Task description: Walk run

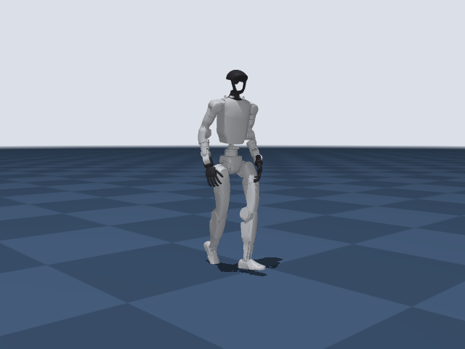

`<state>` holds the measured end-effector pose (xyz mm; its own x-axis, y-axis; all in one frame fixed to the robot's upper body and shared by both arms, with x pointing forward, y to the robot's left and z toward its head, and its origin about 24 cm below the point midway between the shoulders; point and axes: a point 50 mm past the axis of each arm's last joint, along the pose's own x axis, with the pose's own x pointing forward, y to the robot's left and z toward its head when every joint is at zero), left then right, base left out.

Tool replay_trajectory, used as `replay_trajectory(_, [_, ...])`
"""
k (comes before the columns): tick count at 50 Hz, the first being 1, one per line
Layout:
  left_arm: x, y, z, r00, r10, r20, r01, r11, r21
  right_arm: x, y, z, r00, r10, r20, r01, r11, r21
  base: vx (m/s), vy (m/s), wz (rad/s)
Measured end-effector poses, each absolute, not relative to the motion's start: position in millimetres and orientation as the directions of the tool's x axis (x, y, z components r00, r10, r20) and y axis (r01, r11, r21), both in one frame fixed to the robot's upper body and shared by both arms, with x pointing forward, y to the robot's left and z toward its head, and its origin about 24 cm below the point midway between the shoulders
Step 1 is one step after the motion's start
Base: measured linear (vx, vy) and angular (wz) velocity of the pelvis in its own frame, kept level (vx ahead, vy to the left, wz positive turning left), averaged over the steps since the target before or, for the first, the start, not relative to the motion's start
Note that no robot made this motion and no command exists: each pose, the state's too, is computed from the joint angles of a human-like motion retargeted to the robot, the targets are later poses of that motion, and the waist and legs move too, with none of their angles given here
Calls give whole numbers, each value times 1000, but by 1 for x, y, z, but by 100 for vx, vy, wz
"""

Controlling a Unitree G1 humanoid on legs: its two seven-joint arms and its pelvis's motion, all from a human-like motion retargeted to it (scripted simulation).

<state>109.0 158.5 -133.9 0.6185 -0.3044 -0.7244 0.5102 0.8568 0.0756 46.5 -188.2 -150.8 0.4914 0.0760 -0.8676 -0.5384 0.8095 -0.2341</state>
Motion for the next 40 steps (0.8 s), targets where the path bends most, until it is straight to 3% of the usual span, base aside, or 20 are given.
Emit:
replay_trajectory(6, [89, 159, -145, 515, -308, -800, 457, 888, -47, 56, -189, -145, 506, 107, -856, -567, 789, -236, 128, -25, -28])
replay_trajectory(15, [64, 148, -157, 382, -357, -853, 529, 841, -115, 85, -196, -115, 816, -53, -575, -243, 872, -425, 131, -23, 94])
replay_trajectory(20, [50, 150, -160, 322, -354, -878, 537, 832, -139, 88, -196, -117, 792, 0, -611, -357, 812, -462, 137, -45, 48])
replay_trajectory(25, [40, 151, -160, 292, -387, -875, 523, 830, -192, 81, -188, -125, 711, 88, -697, -432, 838, -334, 151, -53, 0])
replay_trajectory(28, [54, 142, -158, 328, -384, -863, 529, 831, -169, 75, -194, -133, 638, 61, -768, -472, 818, -327, 118, -32, 4])
replay_trajectory(32, [78, 142, -147, 544, -298, -785, 473, 881, -7, 64, -196, -143, 514, 102, -852, -598, 755, -270, 124, -30, -44])
replay_trajectory(35, [94, 150, -136, 657, -272, -703, 437, 897, 61, 60, -198, -144, 500, 118, -858, -631, 728, -268, 140, -29, -112])
replay_trajectory(40, [107, 166, -127, 688, -260, -678, 465, 875, 137, 59, -198, -145, 532, 83, -843, -604, 735, -308, 147, -27, -31])
